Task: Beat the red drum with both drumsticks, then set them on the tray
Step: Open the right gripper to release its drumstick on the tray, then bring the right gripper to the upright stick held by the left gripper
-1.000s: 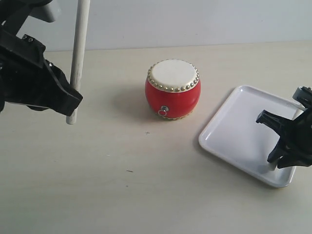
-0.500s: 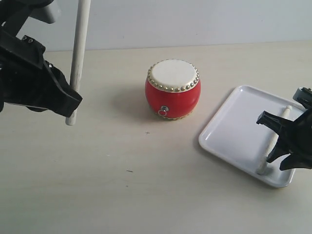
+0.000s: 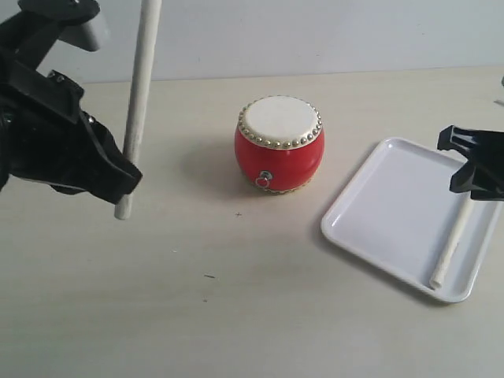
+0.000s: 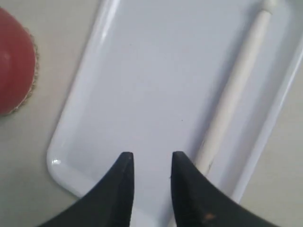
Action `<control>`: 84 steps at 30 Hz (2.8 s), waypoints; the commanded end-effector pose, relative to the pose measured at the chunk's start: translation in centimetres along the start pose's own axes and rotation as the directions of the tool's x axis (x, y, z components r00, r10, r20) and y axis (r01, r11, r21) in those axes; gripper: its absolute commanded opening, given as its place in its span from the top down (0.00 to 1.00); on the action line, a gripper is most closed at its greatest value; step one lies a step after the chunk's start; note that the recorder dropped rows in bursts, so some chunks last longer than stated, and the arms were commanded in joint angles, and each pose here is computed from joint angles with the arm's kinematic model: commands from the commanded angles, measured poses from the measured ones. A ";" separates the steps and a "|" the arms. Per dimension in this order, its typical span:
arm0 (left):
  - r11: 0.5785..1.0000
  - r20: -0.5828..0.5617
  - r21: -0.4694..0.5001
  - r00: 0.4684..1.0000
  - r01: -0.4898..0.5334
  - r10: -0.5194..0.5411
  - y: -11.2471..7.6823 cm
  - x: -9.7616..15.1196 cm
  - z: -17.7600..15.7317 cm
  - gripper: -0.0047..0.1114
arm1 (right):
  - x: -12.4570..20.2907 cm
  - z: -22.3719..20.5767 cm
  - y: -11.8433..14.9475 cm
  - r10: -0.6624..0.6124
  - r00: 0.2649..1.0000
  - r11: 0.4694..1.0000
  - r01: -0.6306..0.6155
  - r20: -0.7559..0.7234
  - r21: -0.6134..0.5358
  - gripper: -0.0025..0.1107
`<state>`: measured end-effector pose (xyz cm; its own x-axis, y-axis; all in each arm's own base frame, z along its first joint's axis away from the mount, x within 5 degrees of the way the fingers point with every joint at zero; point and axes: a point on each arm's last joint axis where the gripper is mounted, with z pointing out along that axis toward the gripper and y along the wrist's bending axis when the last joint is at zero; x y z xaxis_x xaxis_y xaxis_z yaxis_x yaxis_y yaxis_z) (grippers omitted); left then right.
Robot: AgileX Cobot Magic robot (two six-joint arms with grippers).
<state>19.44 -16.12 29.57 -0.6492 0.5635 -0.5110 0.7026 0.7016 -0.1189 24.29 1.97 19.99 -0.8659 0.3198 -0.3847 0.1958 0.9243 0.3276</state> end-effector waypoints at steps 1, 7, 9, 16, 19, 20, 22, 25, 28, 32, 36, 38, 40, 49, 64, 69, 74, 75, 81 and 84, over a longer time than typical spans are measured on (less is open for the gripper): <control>0.989 -0.027 0.149 0.999 0.024 -0.020 -1.0 -0.3 1.7 0.96 | 0.4 -2.0 0.5 -0.163 0.986 0.986 0.164 0.023 -0.027 0.74; 0.953 -0.057 0.291 0.996 0.079 -0.065 -1.7 -0.8 4.3 0.96 | 1.1 -4.3 3.8 -0.292 0.949 0.880 0.316 0.120 -0.356 0.74; 0.942 -0.069 0.311 0.991 0.130 -0.114 -1.8 -0.5 5.3 0.96 | 1.7 -4.9 5.4 -0.367 0.916 0.748 0.396 0.164 -0.533 0.74; 0.904 0.024 0.406 0.987 0.135 -0.159 -2.4 0.1 6.1 0.96 | 2.7 -5.0 7.7 -0.441 0.866 0.604 0.479 0.234 -0.637 0.60; 0.892 0.054 0.441 0.988 0.104 -0.142 -2.7 0.4 6.3 0.96 | 3.4 -4.5 8.7 -0.500 0.829 0.567 0.532 0.251 -0.629 0.55; 0.892 0.056 0.443 0.990 0.091 -0.128 -2.7 0.4 6.3 0.96 | 3.5 -4.3 9.0 -0.510 0.821 0.563 0.544 0.256 -0.621 0.55; 0.886 0.039 0.456 0.992 0.087 -0.118 -2.8 0.6 6.3 0.96 | 3.6 -4.0 9.4 -0.514 0.819 0.569 0.549 0.257 -0.612 0.53; 0.878 0.024 0.472 0.994 0.082 -0.106 -3.0 0.7 6.2 0.96 | 4.1 -3.7 10.0 -0.529 0.809 0.547 0.557 0.258 -0.625 0.48; 0.878 0.022 0.471 0.994 0.082 -0.105 -3.0 0.8 6.3 0.96 | 4.6 -3.5 10.8 -0.543 0.794 0.515 0.572 0.273 -0.638 0.46; 0.878 0.023 0.473 0.995 0.076 -0.099 -3.0 0.8 6.3 0.96 | 4.9 -2.8 11.8 -0.542 0.782 0.502 0.594 0.307 -0.629 0.46; 0.882 0.037 0.470 0.997 0.045 -0.070 -3.0 0.8 6.3 0.96 | 5.3 -2.2 12.8 -0.546 0.781 0.481 0.589 0.304 -0.649 0.46; 0.881 0.038 0.471 0.997 0.044 -0.070 -3.0 0.8 6.3 0.96 | 5.4 -2.2 13.4 -0.557 0.772 0.467 0.595 0.306 -0.654 0.46; 0.882 0.043 0.470 0.997 0.032 -0.060 -3.0 0.8 6.3 0.96 | 5.4 -2.2 14.0 -0.564 0.763 0.449 0.604 0.316 -0.659 0.46; 0.888 0.054 0.459 0.997 0.029 -0.060 -2.9 0.7 6.3 0.96 | 4.8 -2.5 15.2 -0.560 0.758 0.405 0.603 0.335 -0.688 0.46; 0.891 0.087 0.452 0.992 0.039 -0.088 -2.8 0.3 6.4 0.96 | 5.2 -2.1 15.4 -0.565 0.764 0.363 0.569 0.311 -0.738 0.46; 0.891 0.093 0.452 0.992 0.038 -0.089 -2.8 0.3 6.3 0.96 | 5.2 -1.4 15.6 -0.556 0.775 0.356 0.550 0.302 -0.755 0.46; 0.894 0.097 0.447 0.991 0.038 -0.091 -2.7 0.2 6.4 0.96 | 5.2 -1.7 15.8 -0.542 0.777 0.329 0.548 0.322 -0.769 0.46; 0.894 0.097 0.447 0.991 0.038 -0.091 -2.7 0.2 6.4 0.96 | 5.2 -1.7 15.8 -0.542 0.776 0.328 0.548 0.322 -0.769 0.46; 0.895 0.099 0.445 0.991 0.039 -0.092 -2.7 0.2 6.4 0.96 | 5.5 -1.8 16.0 -0.546 0.773 0.318 0.548 0.323 -0.774 0.46; 0.895 0.099 0.445 0.991 0.039 -0.092 -2.7 0.2 6.4 0.96 | 6.0 -1.5 16.5 -0.571 0.746 0.318 0.586 0.343 -0.745 0.46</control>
<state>19.30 -20.70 24.40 -0.6736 0.4600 -0.5786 0.7384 0.4532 -0.4994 21.66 18.25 24.33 -0.6301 -0.2035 -0.7493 -0.7657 0.3234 0.5561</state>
